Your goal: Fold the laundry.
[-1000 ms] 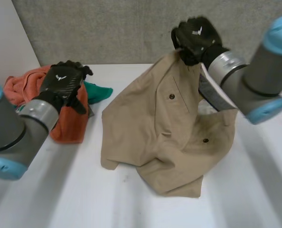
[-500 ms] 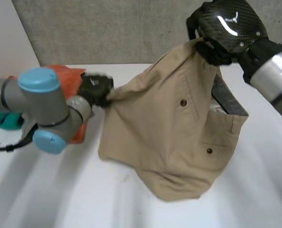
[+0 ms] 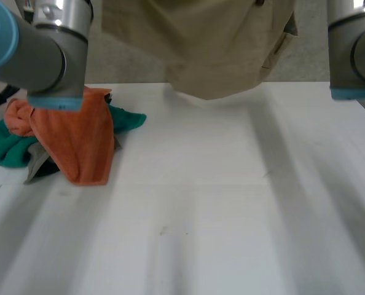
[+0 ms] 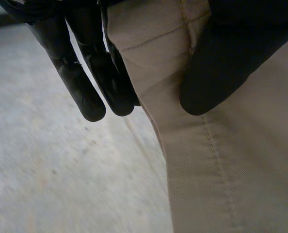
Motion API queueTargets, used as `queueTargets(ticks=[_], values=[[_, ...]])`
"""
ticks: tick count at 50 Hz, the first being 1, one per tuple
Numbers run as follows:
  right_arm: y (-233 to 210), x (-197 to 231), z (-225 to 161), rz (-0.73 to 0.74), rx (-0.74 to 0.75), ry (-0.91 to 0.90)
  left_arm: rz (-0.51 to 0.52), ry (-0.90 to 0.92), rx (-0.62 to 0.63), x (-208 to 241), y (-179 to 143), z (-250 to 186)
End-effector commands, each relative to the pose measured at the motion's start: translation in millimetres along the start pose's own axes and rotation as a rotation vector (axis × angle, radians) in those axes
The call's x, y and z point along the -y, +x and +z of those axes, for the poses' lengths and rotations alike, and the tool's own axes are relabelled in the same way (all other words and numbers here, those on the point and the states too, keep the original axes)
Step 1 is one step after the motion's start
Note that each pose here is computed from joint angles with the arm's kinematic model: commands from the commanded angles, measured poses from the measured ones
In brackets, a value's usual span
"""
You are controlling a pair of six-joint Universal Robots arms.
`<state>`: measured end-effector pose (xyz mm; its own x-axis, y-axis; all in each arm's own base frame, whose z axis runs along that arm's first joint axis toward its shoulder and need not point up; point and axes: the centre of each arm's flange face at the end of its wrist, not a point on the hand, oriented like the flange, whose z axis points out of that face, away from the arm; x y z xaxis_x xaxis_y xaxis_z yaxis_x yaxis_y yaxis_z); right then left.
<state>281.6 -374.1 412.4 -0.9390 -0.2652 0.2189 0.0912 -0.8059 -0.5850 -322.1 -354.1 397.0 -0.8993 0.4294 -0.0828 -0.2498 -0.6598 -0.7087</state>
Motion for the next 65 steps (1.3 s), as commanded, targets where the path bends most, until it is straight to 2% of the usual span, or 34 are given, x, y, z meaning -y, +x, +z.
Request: queueTargets(ticks=[1, 6, 7, 13, 24, 27, 29, 32, 33, 38, 43, 46, 51, 58, 65], values=[[-6, -55, -73, 0.006, 0.133, -0.335, -0.018, -0.285, -0.128, -38, 19, -76], [-17, -93, -146, 0.009, 0.240, -0.622, -0.030, -0.510, -0.233, -67, 37, -147], [-22, -100, -170, 0.003, 0.289, -0.707, -0.024, -0.572, -0.272, -72, 43, -169], [-29, -100, -232, -0.060, 0.471, -0.958, 0.046, -0.778, -0.369, -67, 51, -229], [-16, -43, -254, -0.005, 0.615, -1.317, 0.101, -1.052, -0.466, -8, 47, -276], [-11, -16, -265, -0.036, 0.727, -1.422, 0.125, -1.157, -0.532, 10, 48, -291], [-8, 8, -279, -0.084, 0.880, -1.498, 0.143, -1.258, -0.602, 27, 49, -305], [-6, 28, -287, -0.154, 1.046, -1.482, 0.161, -1.401, -0.688, 42, 47, -320], [-6, 29, -286, -0.164, 1.057, -1.458, 0.160, -1.426, -0.704, 45, 47, -322], [-14, 18, -274, -0.107, 0.932, -1.379, 0.201, -1.363, -0.693, 30, 44, -304], [-22, -9, -257, -0.021, 0.701, -1.313, 0.244, -1.191, -0.567, -1, 41, -266], [-21, -16, -250, -0.015, 0.613, -1.293, 0.254, -1.131, -0.481, -17, 37, -247], [-15, -9, -238, -0.036, 0.506, -1.310, 0.260, -1.133, -0.417, -27, 36, -237], [-13, 31, -228, -0.013, 0.565, -1.317, 0.263, -1.161, -0.405, -29, 35, -239], [-7, 59, -237, -0.015, 0.659, -1.376, 0.269, -1.159, -0.385, -33, 30, -234]])
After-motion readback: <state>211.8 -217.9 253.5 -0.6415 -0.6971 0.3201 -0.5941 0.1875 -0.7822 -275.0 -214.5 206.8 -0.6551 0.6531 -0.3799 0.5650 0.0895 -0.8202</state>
